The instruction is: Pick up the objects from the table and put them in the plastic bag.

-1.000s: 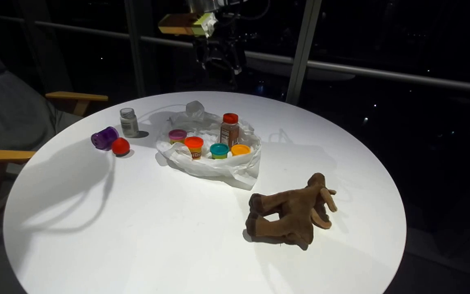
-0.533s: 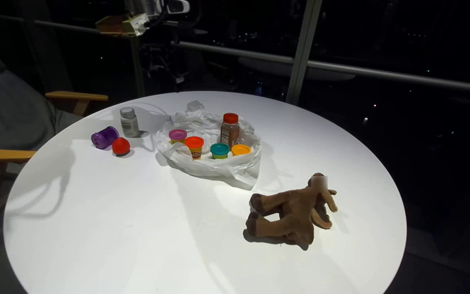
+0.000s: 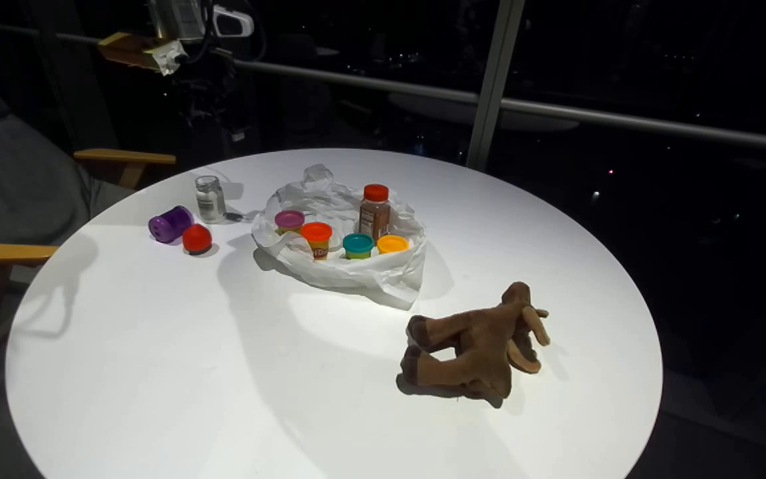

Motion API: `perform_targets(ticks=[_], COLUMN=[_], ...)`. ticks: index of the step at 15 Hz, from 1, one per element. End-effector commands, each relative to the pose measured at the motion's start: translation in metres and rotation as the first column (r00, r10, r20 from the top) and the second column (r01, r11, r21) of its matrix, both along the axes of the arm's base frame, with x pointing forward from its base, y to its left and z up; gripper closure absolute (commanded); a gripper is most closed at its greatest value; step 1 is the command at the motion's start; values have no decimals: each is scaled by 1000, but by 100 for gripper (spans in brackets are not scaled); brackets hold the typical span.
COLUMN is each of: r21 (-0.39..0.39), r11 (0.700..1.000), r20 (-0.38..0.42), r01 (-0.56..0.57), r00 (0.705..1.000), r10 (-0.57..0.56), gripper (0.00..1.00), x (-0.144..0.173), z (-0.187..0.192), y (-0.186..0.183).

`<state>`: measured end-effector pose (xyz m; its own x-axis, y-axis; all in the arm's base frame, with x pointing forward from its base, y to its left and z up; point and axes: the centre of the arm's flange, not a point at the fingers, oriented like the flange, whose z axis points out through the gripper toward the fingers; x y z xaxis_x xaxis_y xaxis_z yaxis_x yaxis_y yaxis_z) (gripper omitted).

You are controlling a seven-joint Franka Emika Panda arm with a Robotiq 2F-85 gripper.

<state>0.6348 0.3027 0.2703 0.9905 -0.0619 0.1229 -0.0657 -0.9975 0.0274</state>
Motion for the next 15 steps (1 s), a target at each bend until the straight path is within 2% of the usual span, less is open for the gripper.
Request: perform_targets(ticks=[1, 12, 13, 15], r21=[52, 48, 42, 34], r11=[999, 997, 997, 997], r20=[10, -26, -16, 6], r01=[-10, -68, -65, -63], r00=[1000, 997, 998, 998], r10=[9, 69, 66, 63], gripper=[0, 0, 16, 32], x=[4, -10, -9, -5], z=[-6, -82, -84, -88], y=[13, 52, 54, 55])
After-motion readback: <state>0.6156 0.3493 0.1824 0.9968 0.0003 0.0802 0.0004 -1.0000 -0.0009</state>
